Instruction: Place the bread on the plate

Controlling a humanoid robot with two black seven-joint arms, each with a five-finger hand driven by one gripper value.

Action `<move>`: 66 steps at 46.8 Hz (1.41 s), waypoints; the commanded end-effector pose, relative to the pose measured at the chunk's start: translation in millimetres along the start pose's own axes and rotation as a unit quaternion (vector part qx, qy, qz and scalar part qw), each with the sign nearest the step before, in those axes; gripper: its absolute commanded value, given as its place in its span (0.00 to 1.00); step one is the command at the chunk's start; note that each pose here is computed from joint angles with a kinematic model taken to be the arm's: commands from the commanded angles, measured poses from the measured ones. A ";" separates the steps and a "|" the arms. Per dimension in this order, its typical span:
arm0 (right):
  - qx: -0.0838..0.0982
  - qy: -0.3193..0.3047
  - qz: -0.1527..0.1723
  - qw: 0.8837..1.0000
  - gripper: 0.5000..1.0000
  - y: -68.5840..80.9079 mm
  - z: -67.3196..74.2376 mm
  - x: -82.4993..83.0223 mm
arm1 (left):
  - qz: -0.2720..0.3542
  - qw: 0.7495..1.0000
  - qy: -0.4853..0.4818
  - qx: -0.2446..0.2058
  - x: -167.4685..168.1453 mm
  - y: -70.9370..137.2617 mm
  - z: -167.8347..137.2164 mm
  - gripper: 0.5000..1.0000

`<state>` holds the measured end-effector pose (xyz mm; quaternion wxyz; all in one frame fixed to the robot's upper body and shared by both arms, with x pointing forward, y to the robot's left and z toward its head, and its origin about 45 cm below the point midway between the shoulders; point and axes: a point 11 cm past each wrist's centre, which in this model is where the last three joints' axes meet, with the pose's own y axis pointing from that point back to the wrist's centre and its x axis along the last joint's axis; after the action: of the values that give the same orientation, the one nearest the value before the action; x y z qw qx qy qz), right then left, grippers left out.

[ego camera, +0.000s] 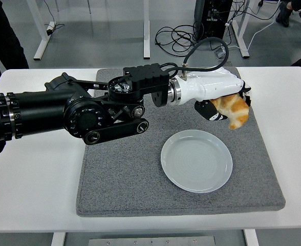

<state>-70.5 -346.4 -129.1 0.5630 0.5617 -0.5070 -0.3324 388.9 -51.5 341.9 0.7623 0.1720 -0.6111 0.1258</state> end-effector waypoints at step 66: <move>0.000 0.000 0.000 1.000 1.00 0.0 0.0 0.0 | -0.108 0.994 0.020 0.022 -120.9 36.1 -36.5 0.00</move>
<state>-70.4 -346.4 -129.1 0.5629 0.5616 -0.5072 -0.3325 380.0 -1.4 221.0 0.7795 0.2513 -0.5707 0.0599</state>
